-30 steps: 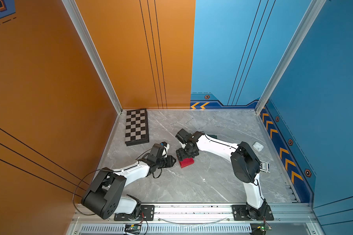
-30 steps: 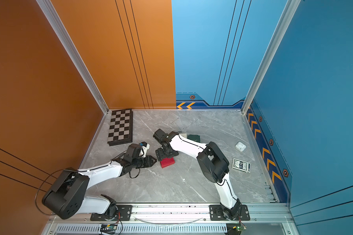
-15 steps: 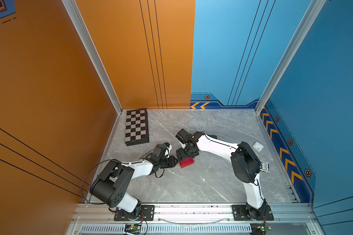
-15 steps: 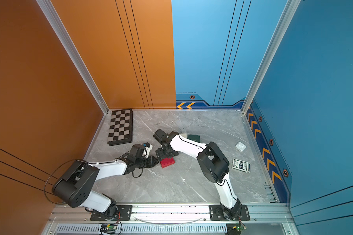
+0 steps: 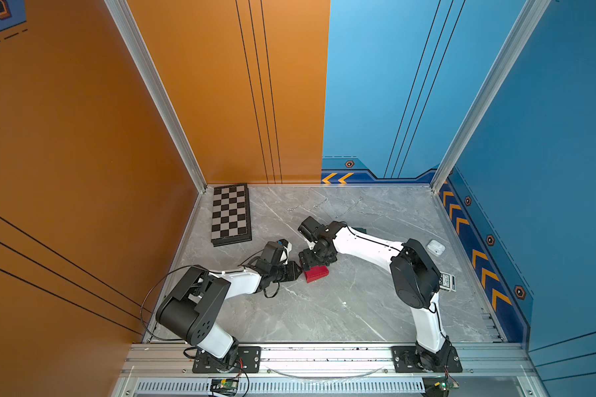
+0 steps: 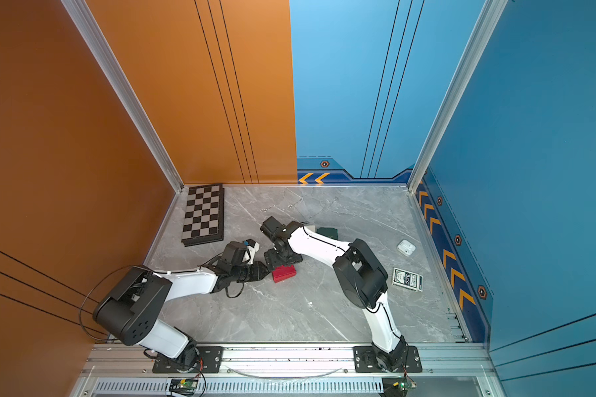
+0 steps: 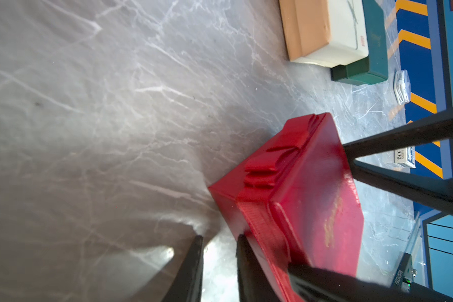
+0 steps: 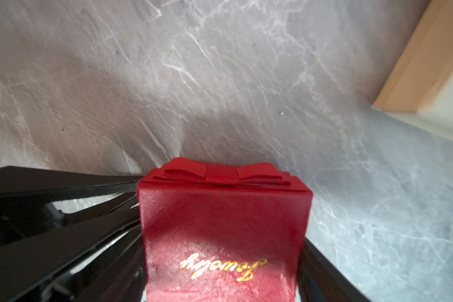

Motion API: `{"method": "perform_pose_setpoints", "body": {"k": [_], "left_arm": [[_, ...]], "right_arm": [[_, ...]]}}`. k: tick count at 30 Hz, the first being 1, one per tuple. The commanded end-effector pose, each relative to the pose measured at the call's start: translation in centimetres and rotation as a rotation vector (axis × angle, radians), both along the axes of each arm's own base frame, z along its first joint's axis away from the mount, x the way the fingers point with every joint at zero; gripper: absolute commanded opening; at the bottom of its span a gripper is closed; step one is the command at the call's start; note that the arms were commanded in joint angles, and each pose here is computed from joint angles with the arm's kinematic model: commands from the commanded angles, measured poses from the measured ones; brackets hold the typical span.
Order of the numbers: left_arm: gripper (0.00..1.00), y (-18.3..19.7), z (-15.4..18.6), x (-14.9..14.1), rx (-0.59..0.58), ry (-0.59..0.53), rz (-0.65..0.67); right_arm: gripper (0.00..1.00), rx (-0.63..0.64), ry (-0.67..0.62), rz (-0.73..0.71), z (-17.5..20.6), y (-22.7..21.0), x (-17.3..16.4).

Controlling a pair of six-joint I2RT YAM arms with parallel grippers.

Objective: Take the necklace out of the lift-off lid jewelry box
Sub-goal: Close the lid on the jewelry box.

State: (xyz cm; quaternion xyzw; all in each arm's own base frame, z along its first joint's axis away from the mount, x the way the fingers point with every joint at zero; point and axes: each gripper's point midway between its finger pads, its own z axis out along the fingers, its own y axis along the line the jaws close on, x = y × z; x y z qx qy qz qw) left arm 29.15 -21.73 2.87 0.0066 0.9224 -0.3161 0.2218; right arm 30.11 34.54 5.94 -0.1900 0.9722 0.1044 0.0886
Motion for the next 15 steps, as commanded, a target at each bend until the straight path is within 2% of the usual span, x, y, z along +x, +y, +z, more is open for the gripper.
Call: {"method": "perform_pose_setpoints", "body": {"k": [1, 9, 15], "left_arm": [[0.26, -2.6, 0.7, 0.1, -0.038, -0.028, -0.062], [0.25, -3.4, 0.6, 0.0, -0.034, -0.029, -0.075], [0.26, -3.6, 0.5, 0.0, -0.029, -0.03, -0.08]], "right_arm": [[0.82, 0.031, 0.107, 0.042, -1.7, 1.6, -2.9], [0.81, 0.06, 0.161, 0.054, -2.3, 2.6, -3.7], [0.81, 0.144, 0.199, 0.066, -1.9, 4.1, -4.1]]}}
